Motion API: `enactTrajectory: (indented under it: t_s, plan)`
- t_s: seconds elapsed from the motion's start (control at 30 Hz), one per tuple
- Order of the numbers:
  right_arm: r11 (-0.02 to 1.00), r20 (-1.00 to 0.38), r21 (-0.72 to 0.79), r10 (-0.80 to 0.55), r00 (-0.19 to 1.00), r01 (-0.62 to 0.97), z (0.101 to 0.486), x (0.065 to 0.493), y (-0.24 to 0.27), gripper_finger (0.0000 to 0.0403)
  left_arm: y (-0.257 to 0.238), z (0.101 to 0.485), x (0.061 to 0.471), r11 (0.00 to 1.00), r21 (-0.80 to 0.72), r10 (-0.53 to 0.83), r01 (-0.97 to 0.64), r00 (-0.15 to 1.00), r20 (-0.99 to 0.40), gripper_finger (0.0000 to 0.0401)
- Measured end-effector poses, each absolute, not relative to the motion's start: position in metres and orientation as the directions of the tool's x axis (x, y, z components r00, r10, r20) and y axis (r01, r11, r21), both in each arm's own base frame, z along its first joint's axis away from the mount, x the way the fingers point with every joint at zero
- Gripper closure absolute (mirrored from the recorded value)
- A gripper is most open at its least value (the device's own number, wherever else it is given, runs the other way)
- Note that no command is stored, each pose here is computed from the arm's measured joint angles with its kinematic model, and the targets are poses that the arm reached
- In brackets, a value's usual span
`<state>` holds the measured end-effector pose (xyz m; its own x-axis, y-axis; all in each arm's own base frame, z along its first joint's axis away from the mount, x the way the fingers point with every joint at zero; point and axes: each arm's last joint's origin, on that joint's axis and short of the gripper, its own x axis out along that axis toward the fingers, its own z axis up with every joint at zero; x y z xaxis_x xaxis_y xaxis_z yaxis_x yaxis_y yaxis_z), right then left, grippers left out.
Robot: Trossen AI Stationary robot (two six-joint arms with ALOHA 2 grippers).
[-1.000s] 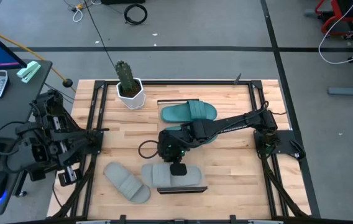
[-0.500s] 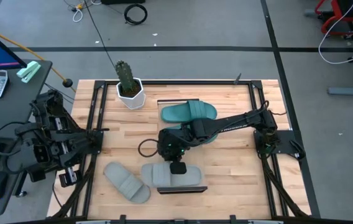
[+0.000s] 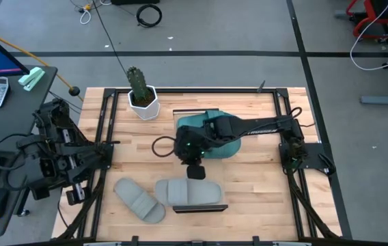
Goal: Pick and place slides into the shelf
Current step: Put the gray slide on the shelf
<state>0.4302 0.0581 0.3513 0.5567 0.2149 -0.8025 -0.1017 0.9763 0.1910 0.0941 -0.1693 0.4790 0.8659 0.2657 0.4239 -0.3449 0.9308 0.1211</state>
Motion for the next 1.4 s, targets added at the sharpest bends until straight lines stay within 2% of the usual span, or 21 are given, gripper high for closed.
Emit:
enactTrajectory:
  t_s: [0.17,0.3,0.43,0.6,0.73,0.87,0.93,1.1,1.23,1.4]
  plan:
    - [0.983,-0.866,0.166,0.183,0.465,-0.077,0.358,0.413,0.058,0.0329,-0.169,0.478,0.094,0.935,0.101,0.274,-0.339,0.876,0.397,0.0281]
    - [0.989,-0.882,0.12,0.146,0.447,-0.086,0.372,0.395,0.063,0.0329,-0.169,0.477,0.095,0.946,0.05,0.28,-0.321,0.883,0.376,0.0278]
    - [0.994,-0.88,0.08,0.108,0.463,-0.079,0.387,0.379,0.068,0.0329,-0.17,0.475,0.095,0.952,0.008,0.282,-0.305,0.89,0.358,0.0279]
    - [0.998,-0.841,0.057,0.064,0.537,-0.028,0.41,0.361,0.063,0.033,-0.17,0.476,0.095,0.961,-0.074,0.276,-0.268,0.885,0.375,0.0281]
    - [0.999,-0.825,0.043,0.035,0.564,0.001,0.419,0.355,0.055,0.033,-0.176,0.487,0.097,0.979,-0.023,0.195,-0.202,0.899,0.392,0.0289]
    - [0.999,-0.821,0.052,0.037,0.57,0.011,0.421,0.354,0.05,0.0328,-0.179,0.505,0.109,0.993,0.112,0.0,-0.048,0.918,0.396,0.0303]
    - [0.998,-0.82,0.062,0.046,0.571,0.009,0.422,0.354,0.048,0.0328,-0.173,0.515,0.118,0.992,0.127,-0.055,0.009,0.933,0.357,0.0311]
    - [0.998,-0.822,0.058,0.058,0.567,-0.019,0.422,0.353,0.051,0.0328,-0.145,0.527,0.142,0.997,0.006,-0.07,0.07,0.971,0.229,0.0333]
    - [0.998,-0.837,0.054,0.058,0.544,-0.023,0.425,0.344,0.051,0.0328,-0.124,0.516,0.164,0.978,-0.148,-0.132,0.147,0.986,0.106,0.0343]
    - [0.998,-0.849,0.051,0.062,0.524,-0.035,0.435,0.324,0.053,0.0328,-0.105,0.495,0.178,0.943,-0.321,-0.129,0.087,0.986,-0.11,0.0345]
